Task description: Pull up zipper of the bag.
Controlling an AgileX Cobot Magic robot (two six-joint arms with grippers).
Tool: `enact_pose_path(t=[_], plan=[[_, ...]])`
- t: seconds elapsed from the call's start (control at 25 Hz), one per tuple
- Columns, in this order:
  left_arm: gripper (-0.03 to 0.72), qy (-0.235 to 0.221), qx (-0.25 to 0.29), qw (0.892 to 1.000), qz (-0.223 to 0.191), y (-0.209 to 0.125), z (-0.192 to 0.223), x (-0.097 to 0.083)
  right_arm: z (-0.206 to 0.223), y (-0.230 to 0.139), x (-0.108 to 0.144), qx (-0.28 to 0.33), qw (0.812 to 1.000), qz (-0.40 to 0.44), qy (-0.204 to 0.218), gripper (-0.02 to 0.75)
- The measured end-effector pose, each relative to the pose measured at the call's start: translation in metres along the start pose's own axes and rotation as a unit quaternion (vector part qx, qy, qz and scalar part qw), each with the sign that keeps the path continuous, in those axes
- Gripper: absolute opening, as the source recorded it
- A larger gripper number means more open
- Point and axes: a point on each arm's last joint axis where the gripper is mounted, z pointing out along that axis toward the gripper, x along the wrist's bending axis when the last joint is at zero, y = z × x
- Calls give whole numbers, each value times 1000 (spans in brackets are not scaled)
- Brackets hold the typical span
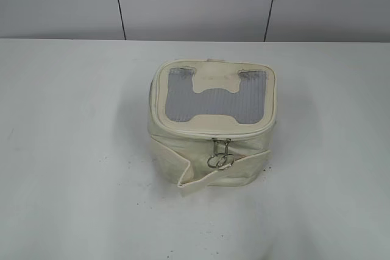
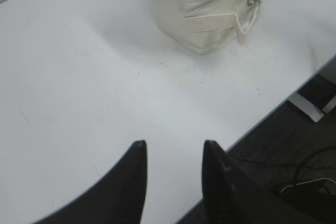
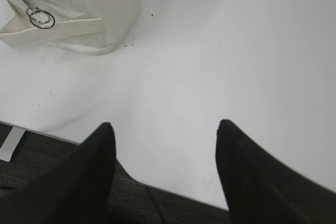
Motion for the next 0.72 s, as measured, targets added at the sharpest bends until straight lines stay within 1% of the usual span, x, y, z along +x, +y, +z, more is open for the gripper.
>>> enact_pose_path(t=[0.52, 0.6, 0.68, 0.72], plan=[[276, 0, 0, 1000, 0, 0, 0, 0, 0, 0, 0, -1, 1000, 1, -1, 447], [276, 9, 0, 1000, -6, 0, 0, 0, 0, 0, 0, -2, 1000, 11, -13, 447], [276, 32, 2, 999, -24, 0, 0, 1, 1, 1, -1, -4, 999, 29, -38, 447], [276, 52, 4, 998, -37, 0, 0, 2, 1, 1, -1, -6, 998, 40, -54, 447]])
